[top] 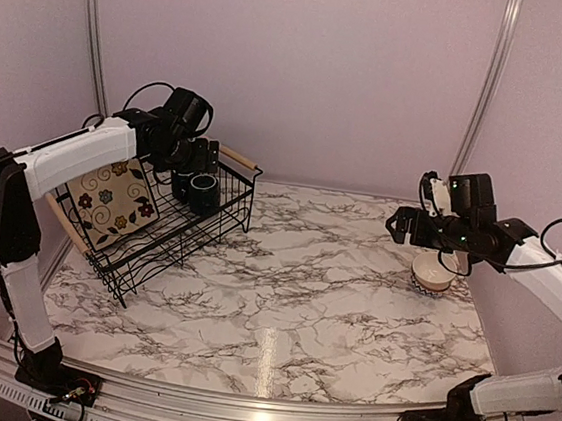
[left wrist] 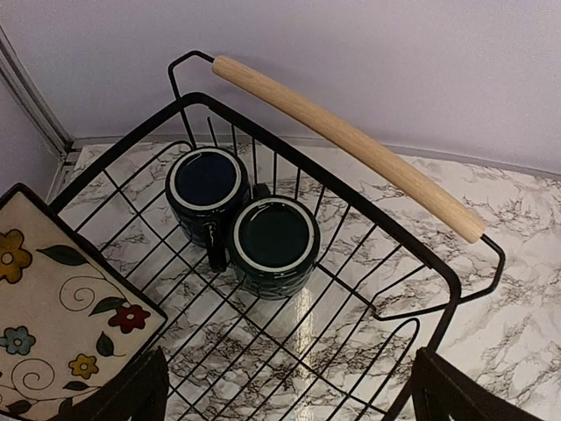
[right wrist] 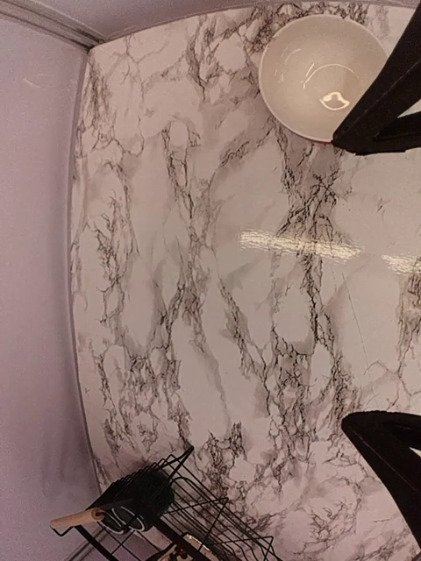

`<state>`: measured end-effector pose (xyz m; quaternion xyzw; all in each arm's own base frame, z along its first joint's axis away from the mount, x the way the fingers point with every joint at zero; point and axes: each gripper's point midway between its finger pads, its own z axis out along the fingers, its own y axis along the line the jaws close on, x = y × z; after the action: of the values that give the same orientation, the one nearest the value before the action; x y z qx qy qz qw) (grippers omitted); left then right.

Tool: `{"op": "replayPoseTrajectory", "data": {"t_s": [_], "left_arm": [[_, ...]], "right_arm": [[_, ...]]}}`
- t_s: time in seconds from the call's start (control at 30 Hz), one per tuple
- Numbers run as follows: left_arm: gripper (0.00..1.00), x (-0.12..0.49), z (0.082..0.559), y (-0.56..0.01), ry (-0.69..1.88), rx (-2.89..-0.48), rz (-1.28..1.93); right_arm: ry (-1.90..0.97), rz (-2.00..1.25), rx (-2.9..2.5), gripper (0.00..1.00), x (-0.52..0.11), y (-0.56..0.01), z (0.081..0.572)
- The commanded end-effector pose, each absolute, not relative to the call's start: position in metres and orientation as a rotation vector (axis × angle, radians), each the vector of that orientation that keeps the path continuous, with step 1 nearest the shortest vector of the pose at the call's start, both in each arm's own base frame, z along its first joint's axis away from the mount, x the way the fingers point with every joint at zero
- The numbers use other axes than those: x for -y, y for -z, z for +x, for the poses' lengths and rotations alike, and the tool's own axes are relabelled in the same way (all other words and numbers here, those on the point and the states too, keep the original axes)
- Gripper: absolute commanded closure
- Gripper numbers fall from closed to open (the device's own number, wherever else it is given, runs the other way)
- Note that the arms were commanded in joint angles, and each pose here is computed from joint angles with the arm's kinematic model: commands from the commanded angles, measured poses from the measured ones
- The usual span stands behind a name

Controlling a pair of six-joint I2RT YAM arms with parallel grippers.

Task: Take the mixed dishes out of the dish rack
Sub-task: Grab the cup from the dish rack.

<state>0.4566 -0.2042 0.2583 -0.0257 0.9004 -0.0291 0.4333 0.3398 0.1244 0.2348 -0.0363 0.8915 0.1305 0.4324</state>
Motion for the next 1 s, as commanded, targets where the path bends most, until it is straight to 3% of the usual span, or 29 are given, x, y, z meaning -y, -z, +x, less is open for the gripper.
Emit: {"op": "replayPoseTrajectory", "data": {"t_s": [0.0, 0.43, 0.97], "left_arm": [[0.01, 0.200, 0.481, -0.222, 0.032, -2.343, -0.068], [0.01, 0.206, 0.539, -0.149, -0.021, -2.438, -0.083], [0.01, 0.204, 0.565, -0.119, 0.023, -2.467, -0.133]], "right_arm": [[-0.323, -0.063, -2.199, 0.02, -0.126, -0.241, 0.340], [-0.279, -0.064, -2.179, 0.01, -0.115, -0.245, 0.327], [-0.258, -0.067, -2.172, 0.01, -0.114, -0.244, 0.332]]}}
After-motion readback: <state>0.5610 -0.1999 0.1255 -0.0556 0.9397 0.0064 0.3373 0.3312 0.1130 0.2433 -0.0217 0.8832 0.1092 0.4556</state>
